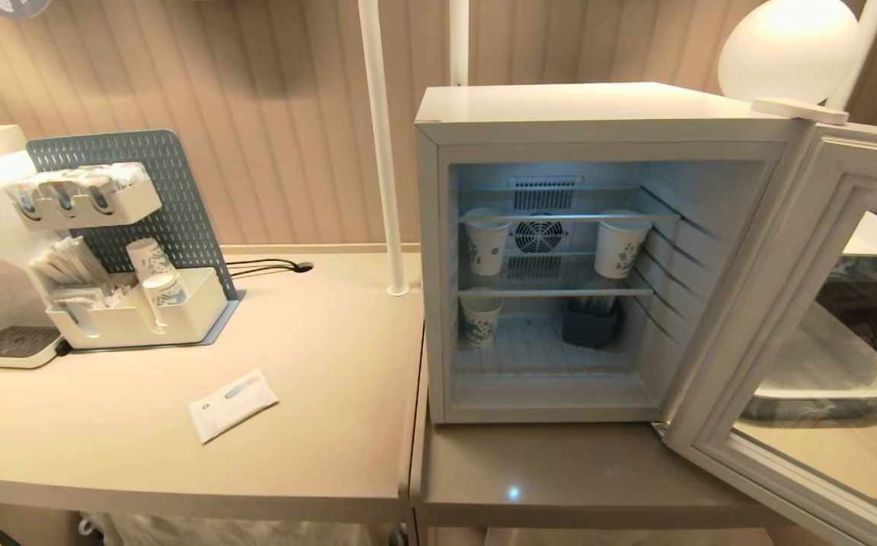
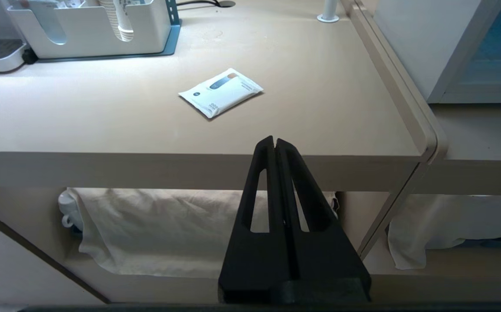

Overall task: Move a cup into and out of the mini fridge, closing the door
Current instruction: Place the yoghurt on the table

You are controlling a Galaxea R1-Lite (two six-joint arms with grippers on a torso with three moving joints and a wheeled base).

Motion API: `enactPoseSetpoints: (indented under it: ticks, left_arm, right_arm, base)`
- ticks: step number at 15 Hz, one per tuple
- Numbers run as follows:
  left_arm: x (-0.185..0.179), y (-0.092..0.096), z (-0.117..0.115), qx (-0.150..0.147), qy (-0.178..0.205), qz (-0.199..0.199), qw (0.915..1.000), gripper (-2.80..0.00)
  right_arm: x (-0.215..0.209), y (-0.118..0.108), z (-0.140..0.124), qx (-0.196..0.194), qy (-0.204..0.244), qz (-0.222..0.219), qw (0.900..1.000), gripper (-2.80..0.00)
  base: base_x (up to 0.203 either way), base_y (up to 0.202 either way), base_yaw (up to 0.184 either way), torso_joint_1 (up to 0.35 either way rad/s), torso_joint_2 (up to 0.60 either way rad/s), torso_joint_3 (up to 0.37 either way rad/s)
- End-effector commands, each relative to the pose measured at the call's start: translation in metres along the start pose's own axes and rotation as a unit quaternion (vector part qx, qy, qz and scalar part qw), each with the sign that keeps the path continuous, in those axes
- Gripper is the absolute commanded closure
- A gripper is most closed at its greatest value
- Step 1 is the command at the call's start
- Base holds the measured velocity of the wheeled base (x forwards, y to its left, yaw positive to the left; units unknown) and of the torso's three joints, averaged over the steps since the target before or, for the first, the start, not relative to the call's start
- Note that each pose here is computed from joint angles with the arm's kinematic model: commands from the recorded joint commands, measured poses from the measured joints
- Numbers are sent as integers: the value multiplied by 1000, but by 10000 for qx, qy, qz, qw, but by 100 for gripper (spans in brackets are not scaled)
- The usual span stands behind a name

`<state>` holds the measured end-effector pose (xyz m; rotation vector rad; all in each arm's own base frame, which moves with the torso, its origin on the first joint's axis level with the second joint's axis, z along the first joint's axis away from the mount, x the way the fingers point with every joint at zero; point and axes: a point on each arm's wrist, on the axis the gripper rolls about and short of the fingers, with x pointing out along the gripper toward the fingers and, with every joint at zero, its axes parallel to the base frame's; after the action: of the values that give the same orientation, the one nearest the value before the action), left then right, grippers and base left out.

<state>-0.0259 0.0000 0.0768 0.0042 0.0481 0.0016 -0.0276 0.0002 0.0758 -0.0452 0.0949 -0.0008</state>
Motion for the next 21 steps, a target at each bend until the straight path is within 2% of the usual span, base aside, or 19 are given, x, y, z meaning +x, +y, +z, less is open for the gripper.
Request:
enactPoseSetpoints:
  ticks: [1,5,7,11,12,14,17,21]
  left_arm:
    - [0,0,0,2,5,7,10000,0]
    - [0,0,0,-15,-3,7,10000,0]
    - [0,0,0,-29,-3,7,10000,0]
    - [0,0,0,-29,-3,7,10000,0]
    - [0,0,0,-21,-3,7,10000,0]
    - [0,0,0,-14,5,7,10000,0]
    - [0,0,0,-29,-3,7,10000,0]
    - [0,0,0,-37,-3,7,10000,0]
  right_arm:
    - [0,0,0,-2,9,0,10000,0]
    - [0,0,-1,-33,61,32,10000,0]
    - [0,0,1,-352,18,121,9993,0]
    - [-2,0,4,-290,-86,101,9995,0]
    - [-7,0,18,-215,-308,92,9993,0]
    - [-22,-2,66,-47,-839,98,9964,0]
    - [-6,-4,129,-23,-546,443,9975,0]
    - [60,-4,214,-43,-67,1304,9914,0]
  base:
    - [0,0,0,-2,4,-193]
    - [0,0,0,3,5,-111]
    - [0,0,0,0,0,0]
    - [0,0,0,0,0,0]
    - [0,0,0,0,0,0]
    - [0,0,0,0,0,0]
    - [0,0,0,0,0,0]
    - [0,0,0,0,0,0]
